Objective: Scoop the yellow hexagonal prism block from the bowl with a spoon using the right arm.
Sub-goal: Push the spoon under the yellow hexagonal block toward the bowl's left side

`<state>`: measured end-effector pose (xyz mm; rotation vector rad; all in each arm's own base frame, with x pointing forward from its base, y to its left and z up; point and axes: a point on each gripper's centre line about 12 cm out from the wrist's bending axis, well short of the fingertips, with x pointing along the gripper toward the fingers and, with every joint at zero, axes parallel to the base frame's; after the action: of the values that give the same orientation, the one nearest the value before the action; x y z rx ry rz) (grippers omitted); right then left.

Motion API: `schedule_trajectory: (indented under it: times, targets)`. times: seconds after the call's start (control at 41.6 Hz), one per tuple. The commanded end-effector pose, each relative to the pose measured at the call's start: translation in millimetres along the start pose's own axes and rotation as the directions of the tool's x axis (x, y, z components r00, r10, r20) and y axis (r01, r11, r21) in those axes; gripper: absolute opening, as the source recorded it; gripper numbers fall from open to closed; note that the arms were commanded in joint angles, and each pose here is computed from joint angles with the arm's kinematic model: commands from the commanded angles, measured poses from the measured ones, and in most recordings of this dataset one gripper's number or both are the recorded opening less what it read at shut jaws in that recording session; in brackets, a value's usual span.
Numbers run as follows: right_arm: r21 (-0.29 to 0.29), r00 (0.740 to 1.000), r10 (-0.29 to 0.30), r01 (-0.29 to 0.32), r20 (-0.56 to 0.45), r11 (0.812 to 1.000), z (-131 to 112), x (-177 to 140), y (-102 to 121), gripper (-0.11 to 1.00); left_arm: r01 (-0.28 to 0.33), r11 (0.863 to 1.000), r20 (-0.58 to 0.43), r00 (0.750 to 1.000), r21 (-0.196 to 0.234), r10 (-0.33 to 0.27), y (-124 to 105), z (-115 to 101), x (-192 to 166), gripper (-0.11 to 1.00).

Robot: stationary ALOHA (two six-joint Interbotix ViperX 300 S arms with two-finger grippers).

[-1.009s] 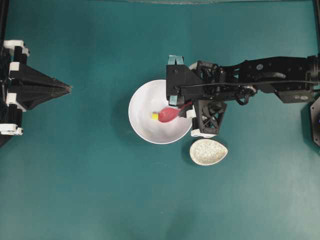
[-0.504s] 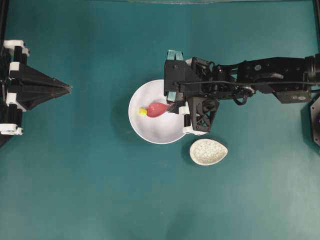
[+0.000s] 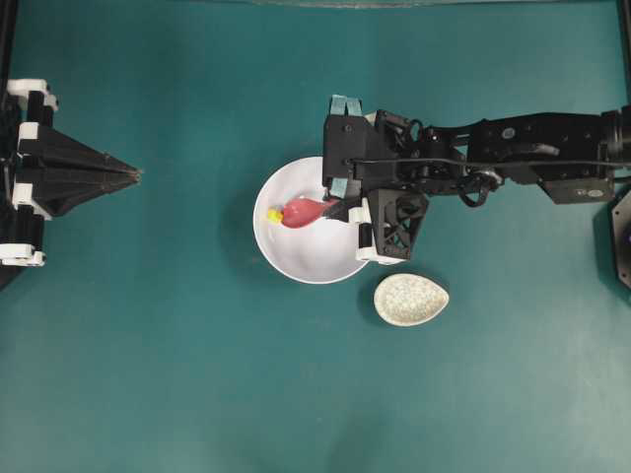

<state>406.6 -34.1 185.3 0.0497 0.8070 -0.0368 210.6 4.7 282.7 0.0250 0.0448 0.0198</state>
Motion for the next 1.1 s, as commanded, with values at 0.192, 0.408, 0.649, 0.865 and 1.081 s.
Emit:
schedule_trajectory:
  times: [0.192, 0.408, 0.649, 0.865, 1.081]
  targets:
    - [-0.007, 0.998, 0.000, 0.000, 0.068, 1.000, 16.0, -8.1, 3.4, 0.24, 0.002, 1.000, 0.003, 1.000, 0.003, -0.002, -0.4, 1.5, 1.6, 0.00]
    - [-0.009, 0.997, 0.002, -0.001, 0.073, 1.000, 16.9, -8.2, 4.6, 0.24, 0.001, 1.000, 0.002, 1.000, 0.003, -0.001, -0.1, 0.9, 1.5, 0.00]
    - [-0.010, 0.996, 0.000, 0.001, 0.087, 1.000, 18.7, -8.3, 4.8, 0.24, 0.001, 1.000, 0.002, 1.000, 0.003, -0.001, -0.1, 0.9, 1.5, 0.00]
    - [-0.013, 0.996, 0.002, -0.001, 0.093, 1.000, 19.2, -7.8, 6.6, 0.24, 0.002, 1.000, 0.000, 1.000, 0.003, -0.002, -0.4, 0.3, 1.4, 0.00]
    - [-0.016, 0.994, 0.003, -0.001, 0.110, 1.000, 21.8, -8.6, 8.2, 0.24, 0.002, 1.000, 0.000, 1.000, 0.003, -0.002, -0.4, 0.3, 1.4, 0.00]
